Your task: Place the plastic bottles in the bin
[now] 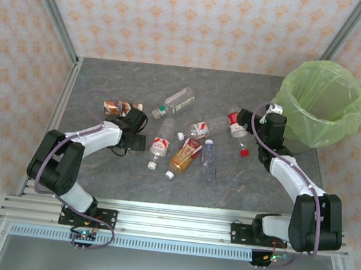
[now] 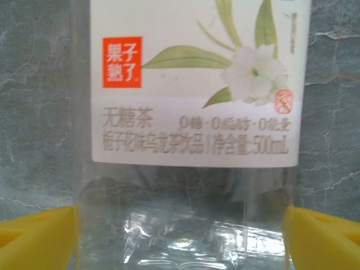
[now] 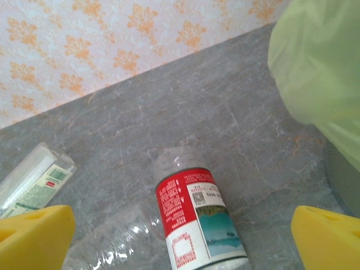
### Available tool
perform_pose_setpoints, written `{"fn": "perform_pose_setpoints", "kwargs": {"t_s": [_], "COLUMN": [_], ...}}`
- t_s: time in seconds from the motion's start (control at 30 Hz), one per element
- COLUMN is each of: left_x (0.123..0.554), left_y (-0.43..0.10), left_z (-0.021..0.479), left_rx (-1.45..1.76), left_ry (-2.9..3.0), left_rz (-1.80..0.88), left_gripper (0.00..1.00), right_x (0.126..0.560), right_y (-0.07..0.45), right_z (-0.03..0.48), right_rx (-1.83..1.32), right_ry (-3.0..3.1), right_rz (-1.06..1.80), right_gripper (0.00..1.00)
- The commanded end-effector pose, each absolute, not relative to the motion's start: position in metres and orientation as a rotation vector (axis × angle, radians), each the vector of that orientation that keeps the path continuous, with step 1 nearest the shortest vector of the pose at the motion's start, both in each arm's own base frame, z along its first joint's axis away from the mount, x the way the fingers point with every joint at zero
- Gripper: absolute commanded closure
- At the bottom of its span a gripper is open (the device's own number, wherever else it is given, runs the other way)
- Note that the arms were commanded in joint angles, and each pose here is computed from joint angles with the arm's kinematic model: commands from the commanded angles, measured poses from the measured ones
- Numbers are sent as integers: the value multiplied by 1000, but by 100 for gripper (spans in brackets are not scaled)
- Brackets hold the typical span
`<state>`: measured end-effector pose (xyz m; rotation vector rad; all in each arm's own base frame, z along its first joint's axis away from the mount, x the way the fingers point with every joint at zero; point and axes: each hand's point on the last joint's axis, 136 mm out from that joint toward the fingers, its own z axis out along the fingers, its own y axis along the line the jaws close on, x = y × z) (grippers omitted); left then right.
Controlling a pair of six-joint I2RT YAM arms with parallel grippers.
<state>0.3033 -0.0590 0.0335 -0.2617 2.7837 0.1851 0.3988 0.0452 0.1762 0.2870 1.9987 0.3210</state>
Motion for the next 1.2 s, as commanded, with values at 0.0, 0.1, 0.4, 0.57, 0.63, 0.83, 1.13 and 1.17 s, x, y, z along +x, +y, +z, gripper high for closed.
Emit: {"fn": "perform_pose_setpoints", "kwargs": {"t_s": [0.0, 0.1, 0.4, 0.57, 0.63, 0.83, 1.13, 1.17], "left_x": [303, 305, 305, 306, 308, 312, 314, 313], "left_y": [-60, -62, -59, -54, -53, -67, -133, -143], "left_z": [27, 30, 28, 42, 53, 103, 174, 182], "left_rx": [-238, -212, -219, -224, -228, -152, 32, 66], "left_ry": [2792, 2779, 2751, 2693, 2658, 2510, 2323, 2316], "left_rz": [214, 255, 287, 283, 282, 269, -3, -46], "left_gripper": [8, 10, 30, 40, 45, 58, 100, 100], "right_x": [399, 397, 397, 400, 399, 401, 400, 399], "right_y": [51, 61, 80, 83, 90, 94, 117, 122], "right_z": [177, 175, 178, 187, 191, 199, 213, 216], "right_rx": [289, 250, 250, 298, 274, 279, 343, 337], "right_ry": [2035, 2056, 2072, 2051, 2018, 1989, 1916, 1917], "right_rz": [344, 402, 554, 612, 665, 710, 951, 981], "right_gripper": [1, 1, 1, 1, 1, 1, 1, 1]}}
